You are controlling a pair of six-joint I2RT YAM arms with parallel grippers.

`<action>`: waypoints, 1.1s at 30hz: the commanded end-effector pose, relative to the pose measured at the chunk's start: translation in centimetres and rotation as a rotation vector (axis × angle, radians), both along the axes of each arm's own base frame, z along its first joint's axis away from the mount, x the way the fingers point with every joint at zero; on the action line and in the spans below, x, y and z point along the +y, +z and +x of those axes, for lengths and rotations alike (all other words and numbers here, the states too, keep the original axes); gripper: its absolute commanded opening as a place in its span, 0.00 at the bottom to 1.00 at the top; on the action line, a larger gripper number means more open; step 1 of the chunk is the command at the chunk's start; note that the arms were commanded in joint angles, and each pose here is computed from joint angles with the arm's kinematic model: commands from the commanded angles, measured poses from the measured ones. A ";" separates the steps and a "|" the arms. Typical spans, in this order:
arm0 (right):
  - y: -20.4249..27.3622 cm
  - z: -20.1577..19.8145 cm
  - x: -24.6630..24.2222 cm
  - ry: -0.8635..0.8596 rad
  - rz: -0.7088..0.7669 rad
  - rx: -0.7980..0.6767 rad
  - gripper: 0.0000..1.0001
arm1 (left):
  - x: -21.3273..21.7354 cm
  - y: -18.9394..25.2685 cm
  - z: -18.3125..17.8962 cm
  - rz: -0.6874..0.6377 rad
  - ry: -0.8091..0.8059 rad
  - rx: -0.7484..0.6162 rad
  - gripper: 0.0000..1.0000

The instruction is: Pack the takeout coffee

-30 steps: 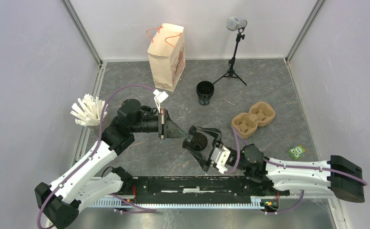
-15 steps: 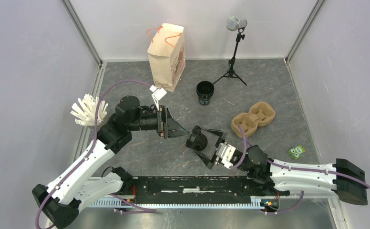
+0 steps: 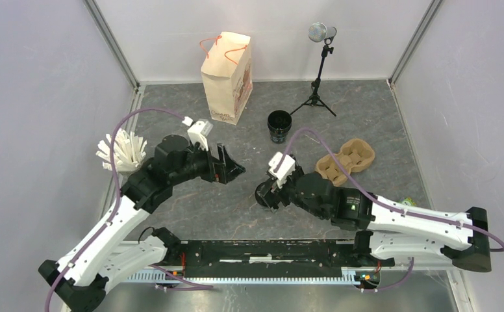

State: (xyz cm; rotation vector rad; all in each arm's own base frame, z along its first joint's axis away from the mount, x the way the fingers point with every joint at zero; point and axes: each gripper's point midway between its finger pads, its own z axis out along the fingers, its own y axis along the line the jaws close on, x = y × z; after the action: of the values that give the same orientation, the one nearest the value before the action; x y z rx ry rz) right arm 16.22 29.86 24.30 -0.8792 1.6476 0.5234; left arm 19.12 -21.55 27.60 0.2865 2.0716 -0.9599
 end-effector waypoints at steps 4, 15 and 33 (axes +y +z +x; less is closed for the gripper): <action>-3.0 -0.8 -2.3 -0.088 -0.280 0.193 0.90 | -0.1 -4.5 0.1 -0.048 0.049 0.075 0.96; -2.7 1.6 -4.7 -0.274 -0.265 0.130 0.88 | -2.0 -8.2 -0.2 -0.052 -0.049 0.144 0.83; -13.7 11.3 -8.4 -0.485 -0.333 0.261 0.50 | 4.1 -5.7 -2.4 0.197 -0.018 -0.041 1.00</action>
State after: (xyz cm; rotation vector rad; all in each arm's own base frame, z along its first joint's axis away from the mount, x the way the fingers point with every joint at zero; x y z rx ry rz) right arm 25.78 20.00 11.05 -0.6444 2.1838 -0.0310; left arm 17.03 -20.02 21.89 0.3434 2.1531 -0.9165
